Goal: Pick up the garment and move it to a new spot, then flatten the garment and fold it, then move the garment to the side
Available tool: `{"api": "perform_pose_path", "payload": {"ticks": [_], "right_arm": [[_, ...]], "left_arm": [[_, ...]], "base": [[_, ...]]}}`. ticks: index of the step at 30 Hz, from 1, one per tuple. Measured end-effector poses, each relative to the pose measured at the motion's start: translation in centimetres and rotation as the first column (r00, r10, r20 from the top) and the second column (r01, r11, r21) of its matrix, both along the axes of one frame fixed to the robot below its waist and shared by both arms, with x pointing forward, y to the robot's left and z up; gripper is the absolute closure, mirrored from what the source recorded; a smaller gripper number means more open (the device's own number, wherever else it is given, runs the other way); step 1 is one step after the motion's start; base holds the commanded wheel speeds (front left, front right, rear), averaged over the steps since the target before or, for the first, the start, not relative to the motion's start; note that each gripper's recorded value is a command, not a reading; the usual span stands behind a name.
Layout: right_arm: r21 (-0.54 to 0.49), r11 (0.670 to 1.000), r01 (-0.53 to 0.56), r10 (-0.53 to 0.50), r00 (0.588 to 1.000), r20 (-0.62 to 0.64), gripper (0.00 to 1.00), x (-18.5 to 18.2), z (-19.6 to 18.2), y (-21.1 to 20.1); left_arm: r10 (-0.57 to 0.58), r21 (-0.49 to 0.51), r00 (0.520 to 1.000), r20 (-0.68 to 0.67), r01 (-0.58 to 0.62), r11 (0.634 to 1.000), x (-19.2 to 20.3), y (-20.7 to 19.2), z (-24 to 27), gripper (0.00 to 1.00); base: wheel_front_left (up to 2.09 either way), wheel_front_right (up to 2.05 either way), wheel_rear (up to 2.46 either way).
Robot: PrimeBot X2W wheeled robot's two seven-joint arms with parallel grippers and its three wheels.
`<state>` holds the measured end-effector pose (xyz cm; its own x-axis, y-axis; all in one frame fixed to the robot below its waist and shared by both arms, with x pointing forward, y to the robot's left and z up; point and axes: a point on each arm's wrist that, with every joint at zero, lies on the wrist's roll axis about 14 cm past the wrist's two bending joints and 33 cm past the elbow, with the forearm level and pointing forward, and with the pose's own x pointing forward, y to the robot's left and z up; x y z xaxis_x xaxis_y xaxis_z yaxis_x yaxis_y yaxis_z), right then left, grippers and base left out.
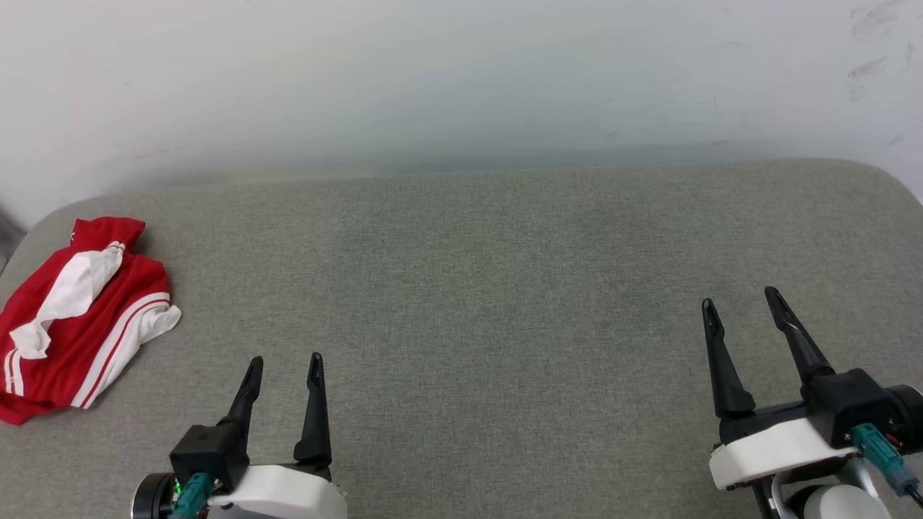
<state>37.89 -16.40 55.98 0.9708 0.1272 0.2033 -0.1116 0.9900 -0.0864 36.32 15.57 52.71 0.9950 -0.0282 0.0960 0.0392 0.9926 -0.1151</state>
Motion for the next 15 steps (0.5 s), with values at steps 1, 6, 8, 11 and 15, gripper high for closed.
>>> {"api": "perform_pose_path", "payload": {"ticks": [1, 6, 8, 11, 15], "right_arm": [[0.003, 1.0, -0.001, 0.001, 1.0, 0.002, 0.0, 0.0, 0.0, 0.0], [0.044, 0.999, -0.002, 0.002, 1.0, 0.008, 0.0, -0.1, 0.1, -0.1], [0.063, 0.998, 0.0, 0.0, 1.0, 0.009, 0.0, -0.1, 0.1, -0.2], [0.073, 0.997, 0.004, -0.005, 1.0, 0.005, 0.0, -0.2, -0.2, -0.4], [0.102, 0.995, 0.012, -0.01, 1.0, -0.019, 0.0, -0.3, -1.1, -0.6]], "left_arm": [[0.002, -0.017, 1.0, 0.0, -0.002, 1.0, 0.0, 0.1, 0.0, 0.0], [0.019, -0.076, 1.0, 0.021, -0.018, 0.997, 0.0, 1.0, 0.4, 0.0], [0.025, -0.086, 0.999, 0.032, -0.022, 0.996, -0.1, 1.3, 0.5, 0.0], [0.018, -0.091, 0.999, 0.035, -0.014, 0.996, -0.2, 1.5, 0.3, 0.0], [-0.006, -0.089, 1.0, 0.003, 0.006, 0.996, -0.5, 1.4, -1.0, 0.0]], "base": [[0.0, 0.0, 0.0], [0.0, 0.0, 0.0], [0.0, 0.0, 0.0], [0.0, 0.0, 0.0], [0.0, 0.0, 0.0]]}}
